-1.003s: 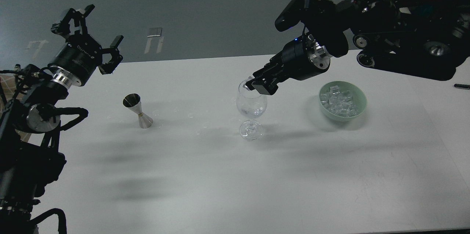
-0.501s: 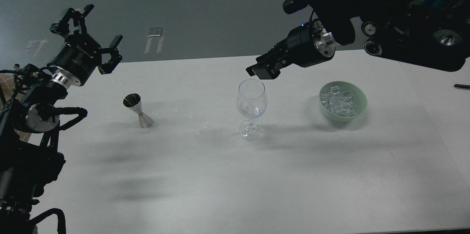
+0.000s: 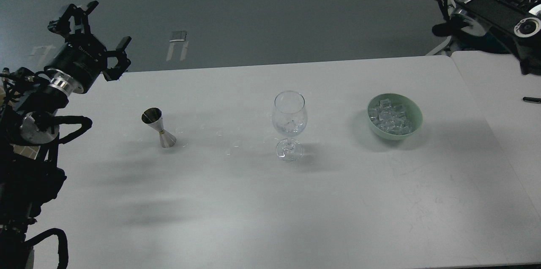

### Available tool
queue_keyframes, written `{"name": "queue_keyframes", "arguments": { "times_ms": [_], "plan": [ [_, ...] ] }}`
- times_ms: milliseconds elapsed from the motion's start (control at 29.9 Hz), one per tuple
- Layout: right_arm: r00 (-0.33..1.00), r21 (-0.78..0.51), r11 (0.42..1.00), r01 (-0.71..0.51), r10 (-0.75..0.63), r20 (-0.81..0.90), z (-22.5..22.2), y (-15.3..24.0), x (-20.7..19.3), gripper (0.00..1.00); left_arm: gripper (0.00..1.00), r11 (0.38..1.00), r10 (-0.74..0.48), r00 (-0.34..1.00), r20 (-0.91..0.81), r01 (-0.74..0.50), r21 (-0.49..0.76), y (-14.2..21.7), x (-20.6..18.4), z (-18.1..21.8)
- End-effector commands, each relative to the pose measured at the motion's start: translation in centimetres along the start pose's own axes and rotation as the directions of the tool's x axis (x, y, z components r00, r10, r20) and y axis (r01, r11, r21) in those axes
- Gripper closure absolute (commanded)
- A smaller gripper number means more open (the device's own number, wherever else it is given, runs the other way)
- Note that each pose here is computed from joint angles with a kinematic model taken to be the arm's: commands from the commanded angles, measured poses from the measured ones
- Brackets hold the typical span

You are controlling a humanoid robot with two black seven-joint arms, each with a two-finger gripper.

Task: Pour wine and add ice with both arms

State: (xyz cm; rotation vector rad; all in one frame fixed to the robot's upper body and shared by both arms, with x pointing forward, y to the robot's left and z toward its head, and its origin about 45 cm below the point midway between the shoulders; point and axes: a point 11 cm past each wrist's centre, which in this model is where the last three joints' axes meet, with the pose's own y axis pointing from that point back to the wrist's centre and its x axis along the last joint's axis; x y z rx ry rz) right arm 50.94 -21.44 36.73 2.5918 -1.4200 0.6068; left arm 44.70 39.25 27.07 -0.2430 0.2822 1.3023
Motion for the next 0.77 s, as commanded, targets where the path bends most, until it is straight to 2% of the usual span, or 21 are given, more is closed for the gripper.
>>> {"name": "queue_keyframes", "arguments": {
  "times_ms": [0,100,201,368,568,735],
  "plan": [
    [0.96,0.049,0.991,-0.127,0.11,0.256,2.9,0.6,-0.9,0.03,0.02,1.0,0.019,1.0,0.001,-0.019,0.006,-0.8,0.6,0.7],
    [0.924,0.07,0.986,-0.148,0.113,0.365,3.9,0.8,-1.8,0.01,0.02,1.0,0.018,1.0,-0.002,-0.018,0.002,-1.2,0.5,1.1],
    [0.833,0.13,0.977,-0.17,0.072,0.549,4.5,0.7,-2.6,0.01,0.02,1.0,0.021,1.0,-0.007,-0.021,0.008,-1.6,0.5,1.1],
    [0.754,0.164,0.97,-0.179,0.028,0.657,5.8,1.6,-2.2,0.01,0.02,0.999,0.031,0.999,-0.01,-0.031,0.028,-1.6,0.8,0.7],
    [0.702,0.151,0.967,-0.206,0.038,0.711,7.0,1.5,-3.3,0.01,0.02,0.999,0.019,0.999,-0.039,-0.017,0.048,-2.6,-0.2,-0.5],
    [0.701,0.157,0.966,-0.207,0.034,0.713,6.8,1.4,-3.3,0.01,0.02,1.0,0.0,0.999,-0.035,0.001,0.028,-3.4,-1.0,0.5]
  ]
}}
